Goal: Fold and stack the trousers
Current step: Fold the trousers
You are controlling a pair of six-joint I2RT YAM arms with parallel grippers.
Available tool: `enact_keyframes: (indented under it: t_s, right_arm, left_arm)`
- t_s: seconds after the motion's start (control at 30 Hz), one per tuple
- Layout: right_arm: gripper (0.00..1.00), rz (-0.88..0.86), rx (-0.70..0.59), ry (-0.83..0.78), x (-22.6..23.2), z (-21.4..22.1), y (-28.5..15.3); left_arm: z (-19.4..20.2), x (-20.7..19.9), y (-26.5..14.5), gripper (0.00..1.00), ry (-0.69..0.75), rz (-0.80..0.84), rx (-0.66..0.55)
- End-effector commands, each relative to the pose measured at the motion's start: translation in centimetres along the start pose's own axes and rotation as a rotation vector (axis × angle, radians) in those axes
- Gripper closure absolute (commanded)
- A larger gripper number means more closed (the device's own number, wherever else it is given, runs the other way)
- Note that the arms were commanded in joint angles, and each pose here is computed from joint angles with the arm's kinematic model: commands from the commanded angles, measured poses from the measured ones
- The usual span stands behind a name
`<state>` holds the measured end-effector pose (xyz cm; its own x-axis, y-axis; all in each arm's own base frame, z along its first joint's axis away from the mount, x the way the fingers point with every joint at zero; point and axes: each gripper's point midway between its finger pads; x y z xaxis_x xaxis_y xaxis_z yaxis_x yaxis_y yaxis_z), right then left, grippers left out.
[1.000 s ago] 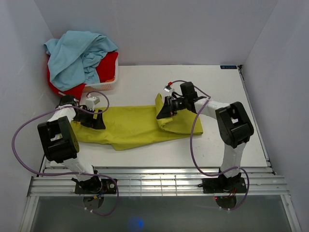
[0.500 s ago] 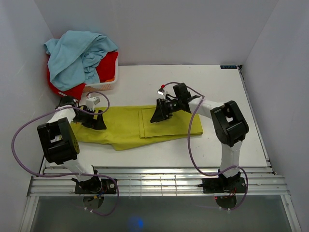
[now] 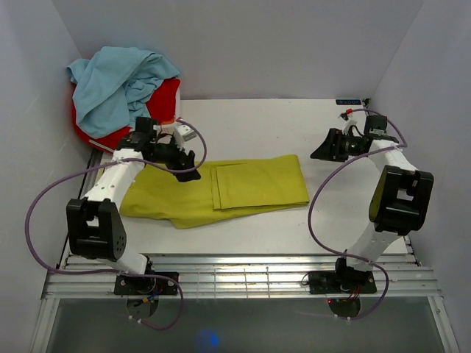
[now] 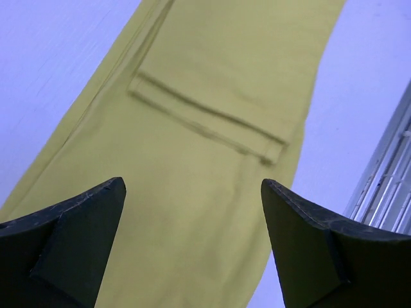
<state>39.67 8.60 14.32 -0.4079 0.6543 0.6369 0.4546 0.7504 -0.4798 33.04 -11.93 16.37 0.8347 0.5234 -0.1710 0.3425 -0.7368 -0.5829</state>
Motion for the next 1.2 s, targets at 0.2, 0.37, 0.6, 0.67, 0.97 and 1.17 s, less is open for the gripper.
enact_keyframes:
  t_s: [0.2,0.37,0.6,0.67,0.97,1.17]
  right_arm:
    - [0.24,-0.046,0.166,0.2,-4.2,7.9,2.0]
    - [0.24,-0.055,0.178,0.211,-4.9,9.1,2.8]
    - [0.44,-0.114,0.242,0.248,-5.1,11.1,4.9]
    - [0.44,-0.151,0.231,0.261,-4.8,10.4,5.1]
    - [0.68,-0.234,0.235,0.338,-4.4,10.5,6.4]
    - [0.92,-0.232,0.17,0.322,-4.0,8.2,4.1]
  left_arm:
    - [-2.3,-3.9,11.1,0.08,-0.061,0.236,0.038]
    - [3.1,-2.9,14.1,0.14,-0.193,0.226,0.185]
    - [3.7,-0.9,13.2,0.06,-0.256,0.161,0.193]
    - [2.6,0.1,11.9,0.03,-0.271,0.136,0.157]
    - [0.7,5.8,-0.1,0.02,-0.408,-0.041,-0.024]
    - [5.8,8.1,-7.0,0.02,-0.512,-0.21,-0.013]
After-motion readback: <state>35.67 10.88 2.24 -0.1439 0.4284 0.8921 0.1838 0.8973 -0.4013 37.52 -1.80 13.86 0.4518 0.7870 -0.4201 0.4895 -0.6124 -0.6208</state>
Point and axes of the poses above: each gripper's point midway between its finger pads, its own y axis out along the fingers, its own x axis along the line the jaws close on, z = x × y, and after that the axes turned 2 degrees about y, right-handed
